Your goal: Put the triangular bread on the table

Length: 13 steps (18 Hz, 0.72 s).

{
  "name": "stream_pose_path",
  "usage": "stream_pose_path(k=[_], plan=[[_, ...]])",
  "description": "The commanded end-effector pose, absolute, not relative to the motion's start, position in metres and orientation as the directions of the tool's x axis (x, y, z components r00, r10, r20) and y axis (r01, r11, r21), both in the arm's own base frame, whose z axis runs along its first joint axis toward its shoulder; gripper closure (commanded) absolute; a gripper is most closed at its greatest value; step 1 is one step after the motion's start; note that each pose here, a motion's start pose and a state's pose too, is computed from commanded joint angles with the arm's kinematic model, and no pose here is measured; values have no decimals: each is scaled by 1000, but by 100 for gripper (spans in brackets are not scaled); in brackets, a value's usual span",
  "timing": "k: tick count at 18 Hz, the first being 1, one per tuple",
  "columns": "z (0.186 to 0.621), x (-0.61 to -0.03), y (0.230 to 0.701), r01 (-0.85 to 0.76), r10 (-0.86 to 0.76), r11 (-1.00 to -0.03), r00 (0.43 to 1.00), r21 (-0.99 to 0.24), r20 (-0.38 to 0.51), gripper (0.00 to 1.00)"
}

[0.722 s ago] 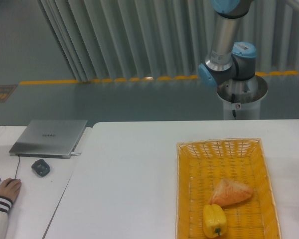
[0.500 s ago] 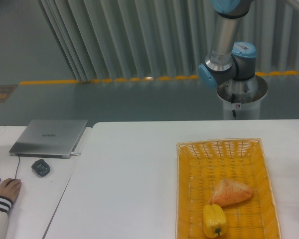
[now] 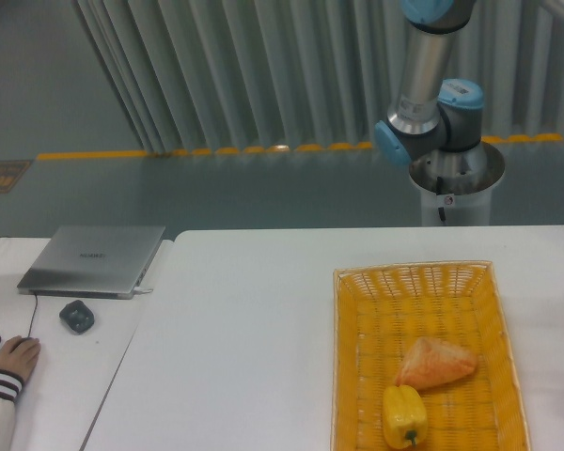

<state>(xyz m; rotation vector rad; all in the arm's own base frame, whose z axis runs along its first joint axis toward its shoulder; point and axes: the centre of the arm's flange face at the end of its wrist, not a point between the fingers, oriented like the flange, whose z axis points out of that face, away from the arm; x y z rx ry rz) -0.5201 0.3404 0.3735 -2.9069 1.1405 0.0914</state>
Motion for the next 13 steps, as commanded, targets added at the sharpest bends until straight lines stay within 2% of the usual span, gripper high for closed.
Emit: stream_pose_path(k=[2, 7, 9, 13], plan=[[369, -511, 342, -673, -672, -740, 738, 3, -58, 0], [392, -482, 353, -663, -662, -748, 745, 17, -77, 0], [393, -459, 359, -634, -632, -774, 771, 3, -72, 0], [401, -407, 410, -543, -540, -839, 837, -21, -88, 0]])
